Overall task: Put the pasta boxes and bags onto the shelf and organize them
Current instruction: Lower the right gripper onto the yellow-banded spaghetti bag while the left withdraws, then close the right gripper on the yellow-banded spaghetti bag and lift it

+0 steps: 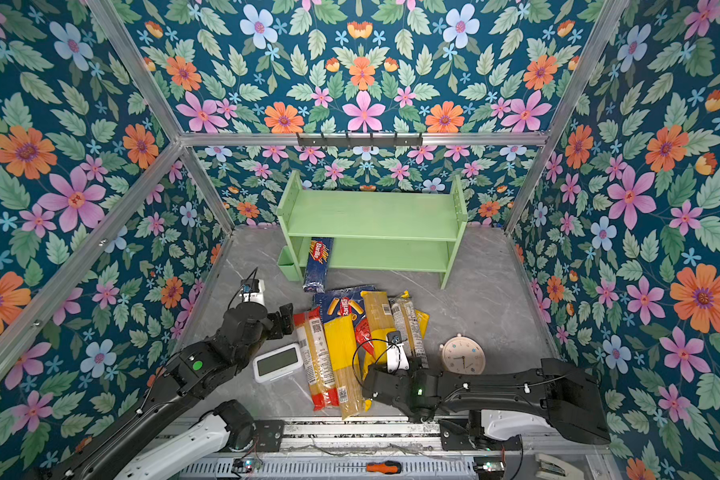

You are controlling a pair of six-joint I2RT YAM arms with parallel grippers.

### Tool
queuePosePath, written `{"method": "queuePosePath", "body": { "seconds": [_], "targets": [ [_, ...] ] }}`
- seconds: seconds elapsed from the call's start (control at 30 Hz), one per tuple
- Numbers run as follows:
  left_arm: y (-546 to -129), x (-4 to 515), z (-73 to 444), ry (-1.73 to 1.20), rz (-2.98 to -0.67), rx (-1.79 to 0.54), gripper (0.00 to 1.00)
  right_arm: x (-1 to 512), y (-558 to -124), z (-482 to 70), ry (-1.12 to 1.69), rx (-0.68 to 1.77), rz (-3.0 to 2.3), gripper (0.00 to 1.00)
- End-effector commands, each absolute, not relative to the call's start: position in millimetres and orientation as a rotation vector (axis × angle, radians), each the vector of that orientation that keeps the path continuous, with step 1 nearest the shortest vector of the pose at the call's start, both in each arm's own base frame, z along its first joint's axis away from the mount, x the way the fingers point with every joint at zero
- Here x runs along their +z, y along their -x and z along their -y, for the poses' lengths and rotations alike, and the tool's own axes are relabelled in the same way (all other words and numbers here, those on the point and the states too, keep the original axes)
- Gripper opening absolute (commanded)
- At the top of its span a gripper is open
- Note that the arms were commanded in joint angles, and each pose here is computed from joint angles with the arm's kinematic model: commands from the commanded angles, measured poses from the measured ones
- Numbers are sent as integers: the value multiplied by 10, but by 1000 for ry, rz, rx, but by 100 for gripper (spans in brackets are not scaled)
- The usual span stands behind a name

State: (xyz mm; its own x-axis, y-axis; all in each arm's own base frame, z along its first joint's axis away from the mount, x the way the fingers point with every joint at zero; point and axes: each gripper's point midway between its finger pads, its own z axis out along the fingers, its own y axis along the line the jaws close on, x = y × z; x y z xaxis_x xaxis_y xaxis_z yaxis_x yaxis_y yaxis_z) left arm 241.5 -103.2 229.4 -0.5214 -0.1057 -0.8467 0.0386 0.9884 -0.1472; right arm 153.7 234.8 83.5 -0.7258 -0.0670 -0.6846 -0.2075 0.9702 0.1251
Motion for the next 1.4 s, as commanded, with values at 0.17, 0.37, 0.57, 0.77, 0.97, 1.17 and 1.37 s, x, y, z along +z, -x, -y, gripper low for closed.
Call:
{"method": "queuePosePath", "body": {
  "seconds": [0.17,0.37,0.57,0.77,0.97,1.17,1.37],
  "targets": [
    [-2428,2297,1030,52,-2119,-169,89,833,-1526,-2458,201,322,-2377,97],
    [-2433,2263,1034,44,-2130,-157,89,841,-1527,-2574,215,468,-2389,98],
    [-2430,2279,1002,49,-2123,-142,89,823,-1536,-2620,201,525,-2423,97],
    [-2436,2263,1003,46,-2128,-134,89,762,-1553,-2560,166,506,-2444,78],
    [-2452,2253,1009,44,-2130,-124,90,761,-1548,-2538,177,469,-2462,51],
    [-2456,2269,984,50,-2122,-111,90,986,-1575,-2599,222,485,-2427,37],
    [-2458,2300,960,57,-2113,-101,90,1258,-1636,-2542,218,463,-2376,35]
  ]
}}
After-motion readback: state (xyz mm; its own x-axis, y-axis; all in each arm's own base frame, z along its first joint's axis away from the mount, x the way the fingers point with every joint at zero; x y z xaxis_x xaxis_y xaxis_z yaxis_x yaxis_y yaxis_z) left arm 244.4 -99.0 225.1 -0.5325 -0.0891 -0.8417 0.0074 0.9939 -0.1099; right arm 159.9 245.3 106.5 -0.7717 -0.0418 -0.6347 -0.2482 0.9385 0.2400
